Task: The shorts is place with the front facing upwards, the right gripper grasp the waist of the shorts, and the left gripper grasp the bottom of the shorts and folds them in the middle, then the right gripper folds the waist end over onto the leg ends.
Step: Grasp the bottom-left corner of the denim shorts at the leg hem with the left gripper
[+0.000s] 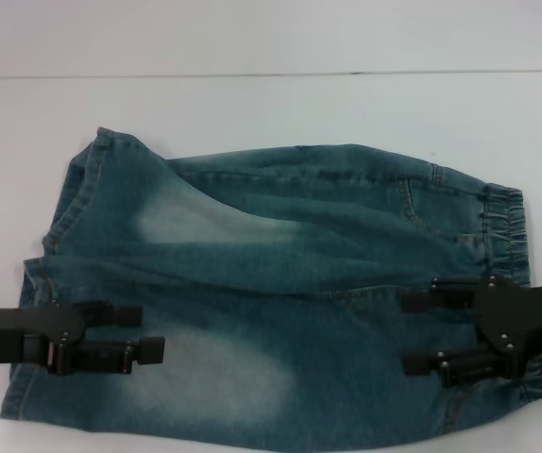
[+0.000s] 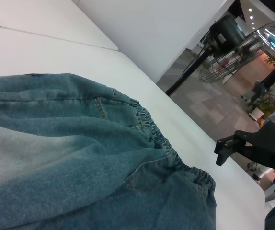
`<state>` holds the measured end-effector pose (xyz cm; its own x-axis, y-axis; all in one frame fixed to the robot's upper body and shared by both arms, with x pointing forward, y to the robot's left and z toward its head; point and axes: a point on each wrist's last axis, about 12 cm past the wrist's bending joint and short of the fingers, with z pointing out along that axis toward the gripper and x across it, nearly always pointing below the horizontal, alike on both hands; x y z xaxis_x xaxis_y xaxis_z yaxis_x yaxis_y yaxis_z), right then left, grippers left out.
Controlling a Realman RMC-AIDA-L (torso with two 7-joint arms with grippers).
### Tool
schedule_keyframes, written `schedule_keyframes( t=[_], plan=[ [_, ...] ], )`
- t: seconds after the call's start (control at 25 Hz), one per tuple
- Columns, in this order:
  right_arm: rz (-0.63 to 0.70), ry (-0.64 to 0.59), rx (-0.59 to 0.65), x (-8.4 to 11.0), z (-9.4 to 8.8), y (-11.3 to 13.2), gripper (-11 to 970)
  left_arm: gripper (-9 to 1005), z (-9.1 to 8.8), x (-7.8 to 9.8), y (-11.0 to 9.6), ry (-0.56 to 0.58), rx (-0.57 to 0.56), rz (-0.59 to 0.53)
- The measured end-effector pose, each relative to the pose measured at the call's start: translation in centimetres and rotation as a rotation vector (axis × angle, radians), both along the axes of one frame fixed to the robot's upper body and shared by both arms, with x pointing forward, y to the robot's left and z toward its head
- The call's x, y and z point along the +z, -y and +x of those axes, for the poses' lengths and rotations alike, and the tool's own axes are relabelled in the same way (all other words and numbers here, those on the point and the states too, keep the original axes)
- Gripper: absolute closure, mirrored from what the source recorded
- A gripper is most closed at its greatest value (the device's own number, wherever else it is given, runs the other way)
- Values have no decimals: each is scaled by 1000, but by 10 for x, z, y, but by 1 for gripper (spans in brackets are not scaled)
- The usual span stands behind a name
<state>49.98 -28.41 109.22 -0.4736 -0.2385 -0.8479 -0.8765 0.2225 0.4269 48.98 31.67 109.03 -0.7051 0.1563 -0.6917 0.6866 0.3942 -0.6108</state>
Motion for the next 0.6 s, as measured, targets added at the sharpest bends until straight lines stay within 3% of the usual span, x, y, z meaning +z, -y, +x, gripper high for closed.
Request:
schedule_keyframes(
  t=[0.6],
  plan=[
    [-5, 18, 11, 4, 7, -4, 18, 47, 3, 2, 0, 8, 3, -1]
  ],
)
